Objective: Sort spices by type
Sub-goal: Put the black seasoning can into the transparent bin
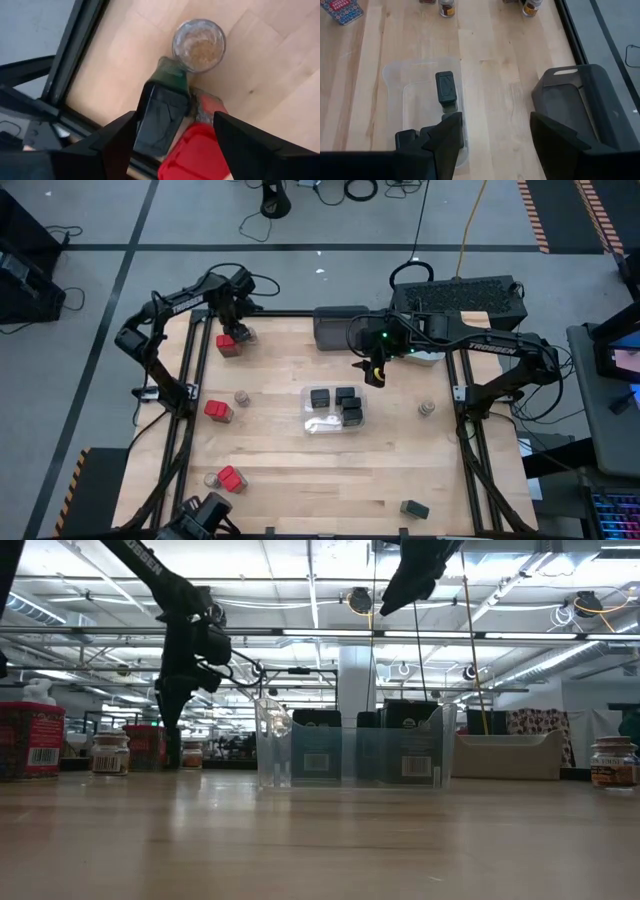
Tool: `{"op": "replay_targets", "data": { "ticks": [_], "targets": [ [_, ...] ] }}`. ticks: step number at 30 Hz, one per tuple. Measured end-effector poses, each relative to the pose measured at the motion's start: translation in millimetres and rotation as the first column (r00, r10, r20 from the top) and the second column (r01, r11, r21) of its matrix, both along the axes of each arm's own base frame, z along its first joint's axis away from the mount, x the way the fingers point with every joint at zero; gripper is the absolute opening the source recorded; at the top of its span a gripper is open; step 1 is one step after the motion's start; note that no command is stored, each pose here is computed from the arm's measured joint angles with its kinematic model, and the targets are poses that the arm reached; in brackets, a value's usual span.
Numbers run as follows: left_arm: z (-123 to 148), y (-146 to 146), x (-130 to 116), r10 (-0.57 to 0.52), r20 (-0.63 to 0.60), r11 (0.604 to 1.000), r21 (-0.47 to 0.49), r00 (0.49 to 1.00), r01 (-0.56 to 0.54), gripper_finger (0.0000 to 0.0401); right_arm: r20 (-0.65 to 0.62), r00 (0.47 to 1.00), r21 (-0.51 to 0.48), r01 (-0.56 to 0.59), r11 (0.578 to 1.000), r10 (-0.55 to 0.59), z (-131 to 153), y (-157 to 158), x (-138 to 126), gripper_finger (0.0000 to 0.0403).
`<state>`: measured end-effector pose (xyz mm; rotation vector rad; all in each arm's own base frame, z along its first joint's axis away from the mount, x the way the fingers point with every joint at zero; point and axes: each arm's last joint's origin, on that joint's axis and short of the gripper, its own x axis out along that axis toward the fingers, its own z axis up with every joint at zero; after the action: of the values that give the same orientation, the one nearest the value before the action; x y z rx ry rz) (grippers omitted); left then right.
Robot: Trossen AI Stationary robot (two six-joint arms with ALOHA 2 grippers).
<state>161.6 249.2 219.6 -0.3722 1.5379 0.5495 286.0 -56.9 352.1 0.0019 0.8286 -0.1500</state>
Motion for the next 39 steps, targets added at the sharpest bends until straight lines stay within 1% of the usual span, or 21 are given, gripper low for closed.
{"op": "replay_targets", "data": {
  "ticks": [10,13,16,29,32,39],
  "targets": [
    [-4.8,1.4,0.9,0.002,0.025,1.000,0.018,1.000,-0.002,0.0270,0.000,1.000,0.012,0.011,1.000,-0.011,-0.1,0.4,-0.1,0.0215],
    [-4.8,1.8,0.5,0.003,0.016,1.000,0.025,1.000,-0.003,0.0264,0.000,1.000,0.012,0.011,1.000,-0.011,-0.2,0.4,-0.1,0.0215],
    [-4.8,1.8,0.4,0.003,0.015,1.000,0.026,1.000,-0.003,0.0246,0.000,1.000,0.012,0.011,1.000,-0.011,-0.2,0.4,-0.1,0.0215],
    [-3.8,7.1,-6.4,0.032,0.008,0.999,0.043,0.999,-0.032,0.0142,0.000,1.000,0.011,0.010,1.000,-0.010,-0.1,0.4,-0.1,0.0215],
    [-3.7,7.1,-6.5,0.032,0.006,0.998,0.045,0.999,-0.032,0.0133,0.000,1.000,0.011,0.010,1.000,-0.010,-0.1,0.4,-0.1,0.0215],
    [-3.7,7.0,-6.6,0.032,0.001,0.998,0.047,0.999,-0.032,0.0131,0.000,1.000,0.011,0.010,1.000,-0.010,-0.1,0.4,-0.1,0.0215]
  ]
}}
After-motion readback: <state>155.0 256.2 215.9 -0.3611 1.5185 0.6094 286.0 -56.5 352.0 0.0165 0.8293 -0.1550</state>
